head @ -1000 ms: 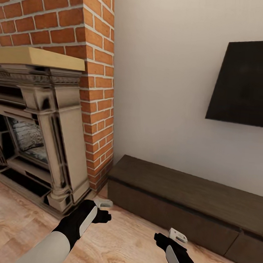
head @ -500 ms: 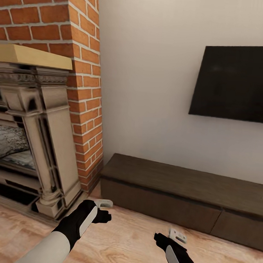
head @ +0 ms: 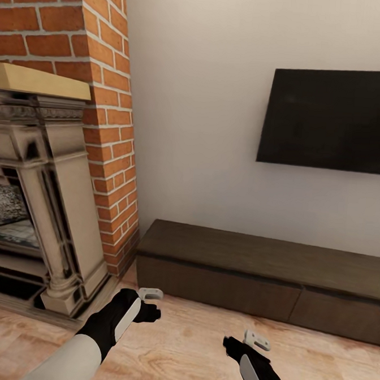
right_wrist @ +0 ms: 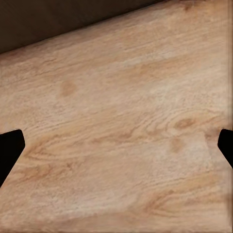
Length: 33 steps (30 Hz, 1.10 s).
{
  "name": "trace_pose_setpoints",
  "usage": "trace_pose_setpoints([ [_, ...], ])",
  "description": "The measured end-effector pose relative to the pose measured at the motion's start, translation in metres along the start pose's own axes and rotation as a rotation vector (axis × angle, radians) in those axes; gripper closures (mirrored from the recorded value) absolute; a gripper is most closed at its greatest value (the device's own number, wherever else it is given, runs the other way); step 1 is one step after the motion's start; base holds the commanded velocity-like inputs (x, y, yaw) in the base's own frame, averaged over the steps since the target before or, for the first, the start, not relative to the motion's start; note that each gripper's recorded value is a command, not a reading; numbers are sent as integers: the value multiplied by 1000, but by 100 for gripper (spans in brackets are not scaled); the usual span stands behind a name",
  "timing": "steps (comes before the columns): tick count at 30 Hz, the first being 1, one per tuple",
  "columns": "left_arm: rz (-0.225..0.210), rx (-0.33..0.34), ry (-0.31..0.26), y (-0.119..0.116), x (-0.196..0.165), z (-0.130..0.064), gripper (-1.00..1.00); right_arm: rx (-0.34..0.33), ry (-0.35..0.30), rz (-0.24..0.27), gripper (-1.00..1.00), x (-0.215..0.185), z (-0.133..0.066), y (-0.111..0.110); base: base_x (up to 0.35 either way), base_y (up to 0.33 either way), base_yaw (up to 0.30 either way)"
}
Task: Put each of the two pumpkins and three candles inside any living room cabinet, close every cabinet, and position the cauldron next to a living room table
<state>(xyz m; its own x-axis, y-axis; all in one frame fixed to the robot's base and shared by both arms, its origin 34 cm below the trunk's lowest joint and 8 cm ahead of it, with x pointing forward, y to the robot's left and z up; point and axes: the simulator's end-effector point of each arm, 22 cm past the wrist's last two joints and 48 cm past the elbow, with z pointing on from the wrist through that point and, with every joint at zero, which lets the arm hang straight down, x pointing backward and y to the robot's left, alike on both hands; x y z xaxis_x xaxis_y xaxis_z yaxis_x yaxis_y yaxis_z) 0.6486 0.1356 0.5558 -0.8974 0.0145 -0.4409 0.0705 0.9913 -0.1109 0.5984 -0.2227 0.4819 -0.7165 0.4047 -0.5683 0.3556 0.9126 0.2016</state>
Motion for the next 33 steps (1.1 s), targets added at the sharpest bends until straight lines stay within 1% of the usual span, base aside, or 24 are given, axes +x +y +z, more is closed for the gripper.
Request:
trace_pose_setpoints([
  [5,0,0,0,0,0,0,-100,-4,3,8,-100,1,0,1,-88,0,-59],
  [18,-2,1,13,0,5,5,-100,-1,16,12,-100,7,3,0,-4,0,-195],
  [24,-2,1,14,1,5,5,-100,5,-3,8,-100,3,4,-3,0,0,-21],
  [33,-2,0,14,1,5,6,-100,12,18,7,-100,16,5,-5,0,0,-1],
])
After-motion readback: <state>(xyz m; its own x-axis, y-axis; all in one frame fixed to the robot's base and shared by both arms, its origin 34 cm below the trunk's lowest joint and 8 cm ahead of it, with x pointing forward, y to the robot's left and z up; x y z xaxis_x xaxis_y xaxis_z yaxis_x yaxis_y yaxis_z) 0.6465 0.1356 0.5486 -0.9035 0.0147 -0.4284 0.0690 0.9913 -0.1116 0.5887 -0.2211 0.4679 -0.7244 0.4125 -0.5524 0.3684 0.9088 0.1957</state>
